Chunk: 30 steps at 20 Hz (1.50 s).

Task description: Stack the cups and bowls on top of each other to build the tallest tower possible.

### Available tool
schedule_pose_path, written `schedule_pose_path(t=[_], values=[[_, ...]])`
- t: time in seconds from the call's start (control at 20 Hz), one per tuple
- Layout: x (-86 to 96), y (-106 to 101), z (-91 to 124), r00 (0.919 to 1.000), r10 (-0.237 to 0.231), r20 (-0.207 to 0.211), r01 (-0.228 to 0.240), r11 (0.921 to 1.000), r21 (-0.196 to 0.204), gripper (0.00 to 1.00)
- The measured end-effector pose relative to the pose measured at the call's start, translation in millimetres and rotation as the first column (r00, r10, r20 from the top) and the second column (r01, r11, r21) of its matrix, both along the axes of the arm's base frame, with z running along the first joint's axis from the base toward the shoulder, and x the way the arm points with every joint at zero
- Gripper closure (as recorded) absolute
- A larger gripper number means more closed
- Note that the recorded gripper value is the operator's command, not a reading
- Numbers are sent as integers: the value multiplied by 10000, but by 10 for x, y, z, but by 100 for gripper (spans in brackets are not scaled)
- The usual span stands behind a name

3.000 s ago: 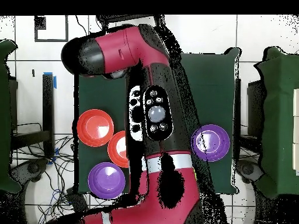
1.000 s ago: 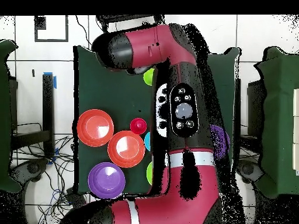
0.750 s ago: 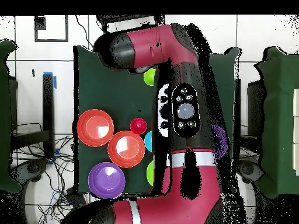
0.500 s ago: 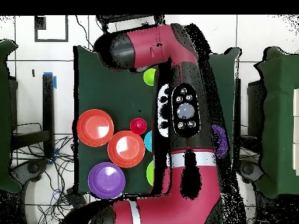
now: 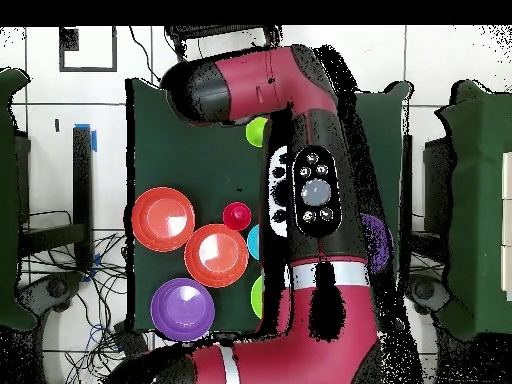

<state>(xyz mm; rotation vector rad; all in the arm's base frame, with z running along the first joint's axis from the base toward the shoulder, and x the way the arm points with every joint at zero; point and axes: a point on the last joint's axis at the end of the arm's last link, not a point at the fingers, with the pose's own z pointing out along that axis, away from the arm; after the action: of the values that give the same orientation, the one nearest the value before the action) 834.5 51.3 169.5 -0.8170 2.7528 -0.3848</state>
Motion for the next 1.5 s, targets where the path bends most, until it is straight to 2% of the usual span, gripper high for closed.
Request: schedule_pose_path(t=[0.85, 1.5], values=[[-311, -103, -296, 9995, 205, -252, -219, 9980, -587, 100], [-503, -23, -393, 9977, 425, -533, -482, 9928, -1098, 100]])
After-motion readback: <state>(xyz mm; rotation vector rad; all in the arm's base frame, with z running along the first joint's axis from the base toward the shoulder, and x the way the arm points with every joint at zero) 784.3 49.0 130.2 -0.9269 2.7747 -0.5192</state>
